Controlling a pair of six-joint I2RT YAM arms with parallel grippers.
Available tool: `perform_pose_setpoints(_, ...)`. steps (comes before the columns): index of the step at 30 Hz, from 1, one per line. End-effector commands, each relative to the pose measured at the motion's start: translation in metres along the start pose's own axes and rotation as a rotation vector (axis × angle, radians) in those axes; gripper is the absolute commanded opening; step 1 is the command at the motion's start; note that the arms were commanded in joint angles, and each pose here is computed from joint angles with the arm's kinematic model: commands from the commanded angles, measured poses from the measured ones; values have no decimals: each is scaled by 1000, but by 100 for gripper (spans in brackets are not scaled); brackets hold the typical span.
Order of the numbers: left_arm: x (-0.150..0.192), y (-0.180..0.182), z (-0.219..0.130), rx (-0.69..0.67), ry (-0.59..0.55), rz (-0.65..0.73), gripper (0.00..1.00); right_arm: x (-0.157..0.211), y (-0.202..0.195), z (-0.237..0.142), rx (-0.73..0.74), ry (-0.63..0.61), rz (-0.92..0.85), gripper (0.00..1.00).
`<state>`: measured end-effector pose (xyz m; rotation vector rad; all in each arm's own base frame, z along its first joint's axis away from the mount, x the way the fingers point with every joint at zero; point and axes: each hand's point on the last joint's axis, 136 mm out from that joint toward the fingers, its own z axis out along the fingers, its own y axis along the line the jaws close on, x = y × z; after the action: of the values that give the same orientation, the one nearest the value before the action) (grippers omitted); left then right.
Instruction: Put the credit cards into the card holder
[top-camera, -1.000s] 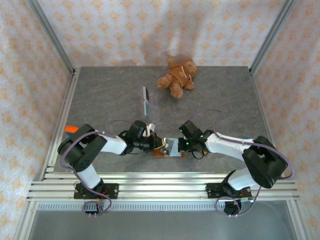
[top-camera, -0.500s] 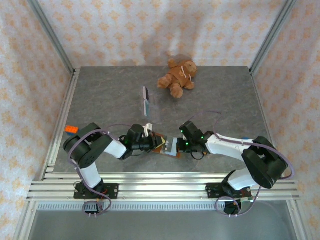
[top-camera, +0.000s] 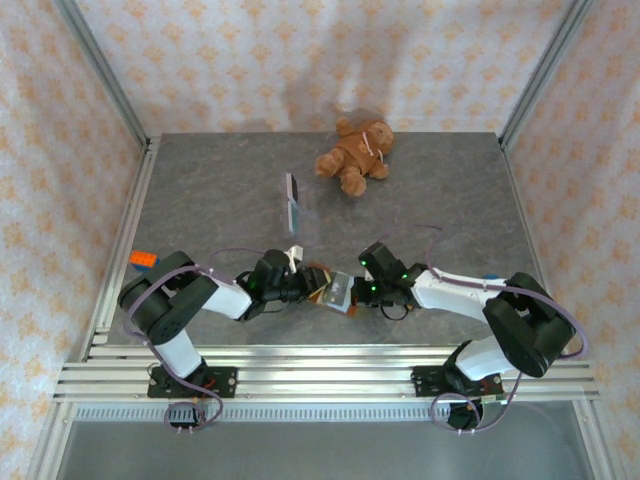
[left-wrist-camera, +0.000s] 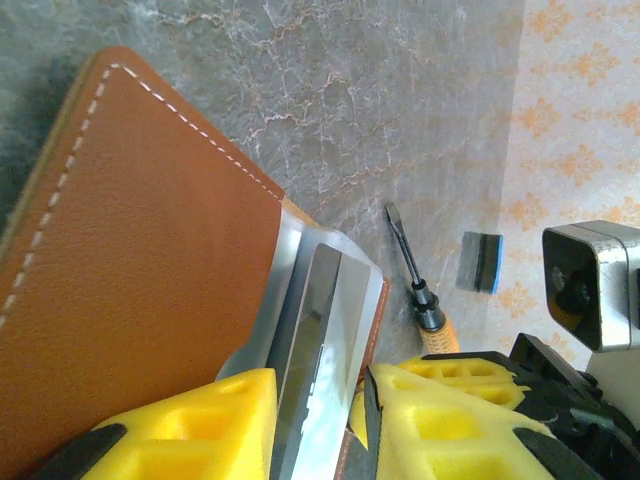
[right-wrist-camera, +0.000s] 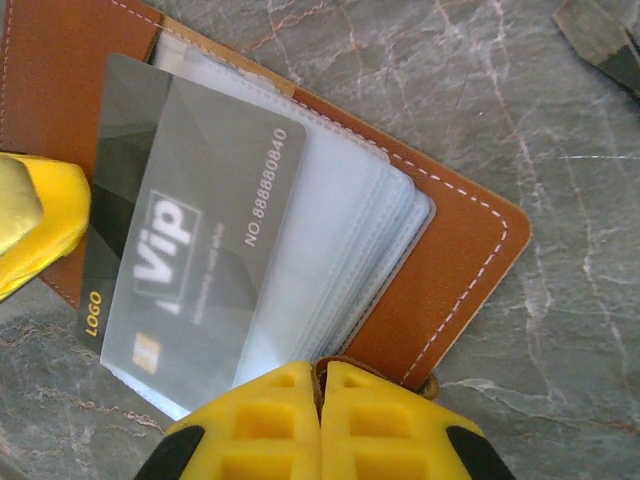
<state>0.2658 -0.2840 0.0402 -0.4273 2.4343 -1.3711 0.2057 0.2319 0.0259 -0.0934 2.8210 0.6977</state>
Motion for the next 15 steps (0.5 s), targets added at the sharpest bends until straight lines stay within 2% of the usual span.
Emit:
perform_pose_setpoints(1, -2, 12, 0, -72, -3, 19, 31, 10, -15, -2, 61, 26, -2, 0)
perform_pose_setpoints(8, 1, 18, 11, -95, 44, 31, 29, 9, -21, -8, 110, 25, -51, 0)
perform_pose_setpoints(13, -1, 24, 8, -184, 75, 105, 26, 8, -26, -11, 149, 28, -88, 0)
perform_pose_setpoints(15, -1, 27, 8, -215, 95, 132, 20, 6, -28, -12, 164, 27, -103, 0)
